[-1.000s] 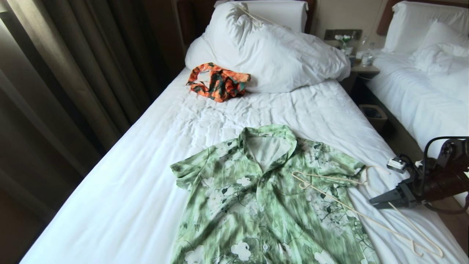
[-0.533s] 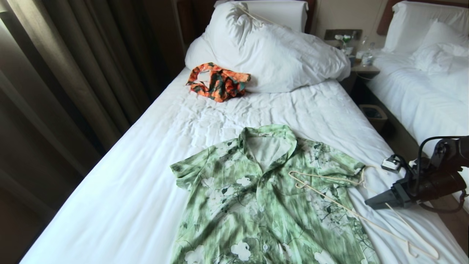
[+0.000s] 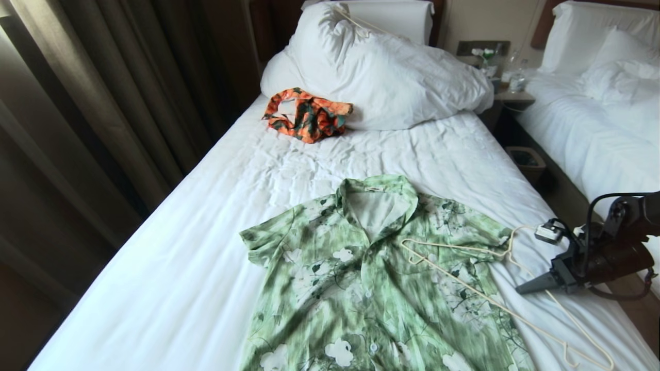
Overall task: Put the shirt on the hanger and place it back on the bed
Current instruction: Lift the shirt and hanger
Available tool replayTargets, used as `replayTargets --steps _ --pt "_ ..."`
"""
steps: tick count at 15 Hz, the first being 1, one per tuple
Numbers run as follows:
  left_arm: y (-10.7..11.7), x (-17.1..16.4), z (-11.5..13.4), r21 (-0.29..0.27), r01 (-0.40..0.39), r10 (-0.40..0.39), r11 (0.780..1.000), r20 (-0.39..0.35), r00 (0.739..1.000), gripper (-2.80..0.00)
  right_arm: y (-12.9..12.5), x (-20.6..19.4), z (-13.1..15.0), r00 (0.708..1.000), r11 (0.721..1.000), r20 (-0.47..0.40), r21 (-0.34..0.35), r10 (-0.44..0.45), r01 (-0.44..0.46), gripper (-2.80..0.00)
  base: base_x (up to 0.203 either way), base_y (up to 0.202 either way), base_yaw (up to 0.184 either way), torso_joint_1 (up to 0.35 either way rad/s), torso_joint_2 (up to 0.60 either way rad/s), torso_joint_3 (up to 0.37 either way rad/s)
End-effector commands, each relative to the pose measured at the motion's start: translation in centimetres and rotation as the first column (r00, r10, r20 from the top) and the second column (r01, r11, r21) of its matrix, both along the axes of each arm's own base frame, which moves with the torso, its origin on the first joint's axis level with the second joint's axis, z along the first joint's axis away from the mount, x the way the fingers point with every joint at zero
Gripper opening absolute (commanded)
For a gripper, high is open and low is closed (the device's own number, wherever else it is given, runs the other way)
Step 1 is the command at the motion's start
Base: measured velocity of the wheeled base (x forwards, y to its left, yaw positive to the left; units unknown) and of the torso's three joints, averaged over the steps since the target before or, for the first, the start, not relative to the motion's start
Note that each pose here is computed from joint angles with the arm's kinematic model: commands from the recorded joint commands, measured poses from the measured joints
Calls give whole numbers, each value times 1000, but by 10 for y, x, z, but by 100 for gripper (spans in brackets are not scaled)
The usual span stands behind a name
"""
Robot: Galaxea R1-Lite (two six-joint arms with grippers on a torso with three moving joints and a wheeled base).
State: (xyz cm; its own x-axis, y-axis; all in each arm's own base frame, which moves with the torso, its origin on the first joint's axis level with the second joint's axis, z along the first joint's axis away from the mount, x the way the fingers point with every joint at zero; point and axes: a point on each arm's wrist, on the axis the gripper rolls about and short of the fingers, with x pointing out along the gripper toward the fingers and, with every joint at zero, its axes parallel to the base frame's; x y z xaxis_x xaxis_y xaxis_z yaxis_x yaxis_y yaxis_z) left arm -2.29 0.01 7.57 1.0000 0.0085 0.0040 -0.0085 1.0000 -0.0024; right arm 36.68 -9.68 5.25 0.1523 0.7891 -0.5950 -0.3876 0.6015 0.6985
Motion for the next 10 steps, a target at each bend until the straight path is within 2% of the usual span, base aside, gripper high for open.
replayTargets --steps 1,7,10 --pt "0 0 0 -1 -1 1 1000 -1 1000 -280 -1 -1 3 1000 1000 8 5 -2 1 -280 0 0 0 0 0 0" --pt "0 0 0 0 -1 1 1000 1 1000 -280 -4 -9 24 998 1000 54 -10 -15 16 -280 0 0 0 0 0 0" --pt "0 0 0 -1 -1 1 1000 -1 1000 -280 -5 -22 50 994 999 107 -27 -25 28 -280 0 0 0 0 0 0"
